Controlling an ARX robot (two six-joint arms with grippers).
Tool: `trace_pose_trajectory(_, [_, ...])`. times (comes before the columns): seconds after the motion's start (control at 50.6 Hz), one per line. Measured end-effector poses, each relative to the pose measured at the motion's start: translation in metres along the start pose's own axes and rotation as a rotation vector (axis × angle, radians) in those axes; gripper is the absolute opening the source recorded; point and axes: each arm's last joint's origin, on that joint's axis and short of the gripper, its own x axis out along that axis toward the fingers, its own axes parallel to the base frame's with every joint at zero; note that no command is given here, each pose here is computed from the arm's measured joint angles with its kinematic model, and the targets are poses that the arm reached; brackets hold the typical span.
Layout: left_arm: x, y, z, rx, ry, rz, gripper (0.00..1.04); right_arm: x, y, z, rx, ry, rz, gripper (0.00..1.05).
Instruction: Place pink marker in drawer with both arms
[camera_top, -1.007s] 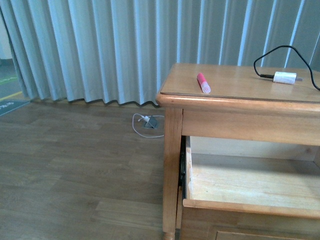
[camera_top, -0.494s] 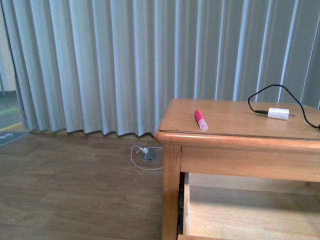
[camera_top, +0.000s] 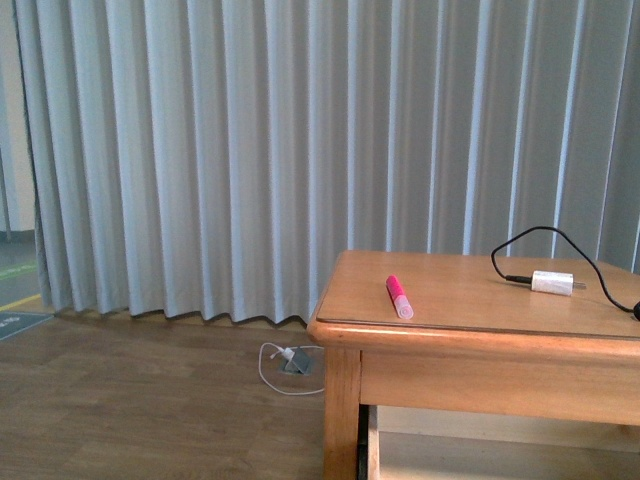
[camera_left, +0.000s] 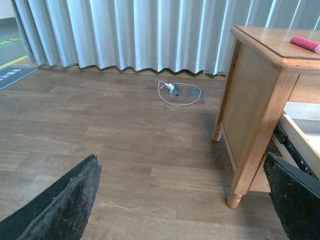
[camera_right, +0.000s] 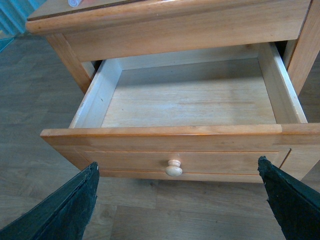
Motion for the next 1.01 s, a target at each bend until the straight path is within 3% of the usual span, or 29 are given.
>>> trace_pose_trajectory(0.435, [0.0, 0.0, 0.0, 0.0, 0.0, 0.001, 0.99, 0.0, 0.0, 0.0, 0.0, 0.0, 0.0, 0.96])
trace_pose_trajectory(0.533, [0.005, -0.003, 0.001, -0.063, 0.034, 0.168, 0.99, 0.0, 0.0, 0.0, 0.0, 0.0, 0.0, 0.96])
trace_pose_trajectory(0.652, [0.024, -0.009, 0.021, -0.095, 0.049, 0.156, 0.99, 0.0, 0.0, 0.0, 0.0, 0.0, 0.001, 0.96])
trace_pose_trajectory(0.849, [0.09, -0.021, 0.077, -0.078, 0.022, 0.043, 0.99, 0.0, 0.0, 0.0, 0.0, 0.0, 0.0, 0.96])
trace_pose_trajectory(1.007, [0.151, -0.046, 0.094, -0.041, 0.072, -0.064, 0.99, 0.0, 0.0, 0.0, 0.0, 0.0, 0.0, 0.96])
